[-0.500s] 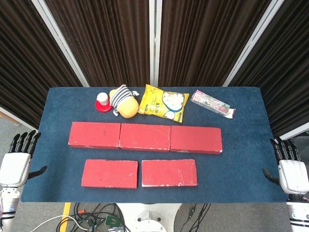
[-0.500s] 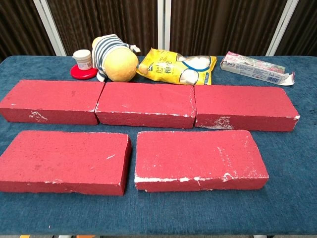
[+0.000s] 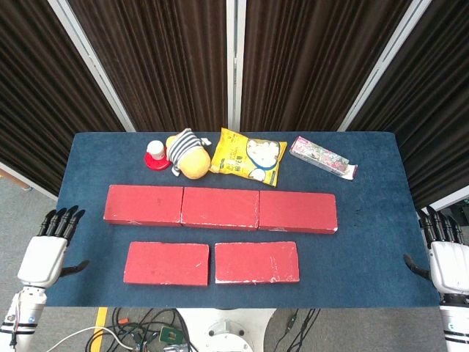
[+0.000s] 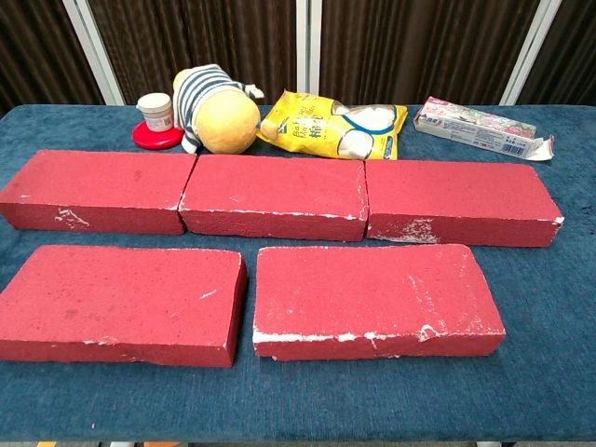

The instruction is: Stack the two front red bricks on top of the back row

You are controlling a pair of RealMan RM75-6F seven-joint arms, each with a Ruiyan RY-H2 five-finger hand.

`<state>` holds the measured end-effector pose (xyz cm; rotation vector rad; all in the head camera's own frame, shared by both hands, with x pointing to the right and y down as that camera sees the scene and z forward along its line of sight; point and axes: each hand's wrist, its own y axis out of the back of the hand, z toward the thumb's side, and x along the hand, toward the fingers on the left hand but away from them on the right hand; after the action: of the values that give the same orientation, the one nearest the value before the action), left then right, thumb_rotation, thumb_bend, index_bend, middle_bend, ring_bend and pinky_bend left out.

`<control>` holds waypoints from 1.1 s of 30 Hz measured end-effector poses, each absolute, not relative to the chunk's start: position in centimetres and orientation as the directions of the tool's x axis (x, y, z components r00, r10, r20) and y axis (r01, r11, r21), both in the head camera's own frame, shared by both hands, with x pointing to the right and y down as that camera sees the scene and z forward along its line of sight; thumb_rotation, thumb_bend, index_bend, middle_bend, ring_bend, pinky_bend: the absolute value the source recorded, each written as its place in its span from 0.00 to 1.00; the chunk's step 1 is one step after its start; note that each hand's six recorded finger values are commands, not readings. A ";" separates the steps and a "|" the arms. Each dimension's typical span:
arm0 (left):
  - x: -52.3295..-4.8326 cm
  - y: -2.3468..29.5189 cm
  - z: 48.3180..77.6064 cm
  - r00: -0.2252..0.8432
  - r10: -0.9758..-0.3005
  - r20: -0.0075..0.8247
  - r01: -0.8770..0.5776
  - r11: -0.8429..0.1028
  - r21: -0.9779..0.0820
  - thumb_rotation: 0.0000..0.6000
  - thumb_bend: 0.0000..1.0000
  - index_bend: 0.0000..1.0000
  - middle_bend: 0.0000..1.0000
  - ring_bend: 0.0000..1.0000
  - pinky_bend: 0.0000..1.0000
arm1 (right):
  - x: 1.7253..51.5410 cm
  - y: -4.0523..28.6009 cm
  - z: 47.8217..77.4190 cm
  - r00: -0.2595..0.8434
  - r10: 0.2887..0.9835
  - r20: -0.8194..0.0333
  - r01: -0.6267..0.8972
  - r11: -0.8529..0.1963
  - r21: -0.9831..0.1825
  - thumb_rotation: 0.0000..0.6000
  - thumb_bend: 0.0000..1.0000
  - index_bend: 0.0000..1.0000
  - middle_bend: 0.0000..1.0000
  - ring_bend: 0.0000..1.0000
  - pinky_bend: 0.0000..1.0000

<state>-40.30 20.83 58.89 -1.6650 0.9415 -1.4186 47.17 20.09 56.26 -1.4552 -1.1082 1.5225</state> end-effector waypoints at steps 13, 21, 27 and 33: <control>-33.6 23.3 62.4 0.303 -0.723 0.621 -0.205 -0.686 -0.698 1.00 0.05 0.05 0.03 0.00 0.01 | 47.9 19.8 55.8 -0.080 0.936 -0.342 0.047 -0.340 -0.939 1.00 0.11 0.00 0.00 0.00 0.00; -29.6 24.5 65.6 0.365 -0.646 0.670 -0.174 -0.755 -0.632 1.00 0.05 0.04 0.03 0.00 0.01 | 48.1 19.7 55.6 -0.086 0.936 -0.342 0.040 -0.340 -0.940 1.00 0.11 0.00 0.00 0.00 0.00; -28.0 24.7 67.2 0.383 -0.616 0.689 -0.152 -0.777 -0.610 1.00 0.05 0.04 0.03 0.00 0.00 | 48.4 19.7 55.8 -0.095 0.931 -0.352 0.038 -0.350 -0.936 1.00 0.11 0.00 0.00 0.00 0.00; -27.8 24.7 68.1 0.377 -0.606 0.700 -0.146 -0.786 -0.601 1.00 0.05 0.04 0.01 0.00 0.00 | 48.6 19.7 56.0 -0.098 0.929 -0.358 0.039 -0.356 -0.934 1.00 0.11 0.00 0.00 0.00 0.00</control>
<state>-27.80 24.71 68.08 -2.1990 0.6495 -1.3934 48.57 19.72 55.99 -1.4398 -1.1064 1.5471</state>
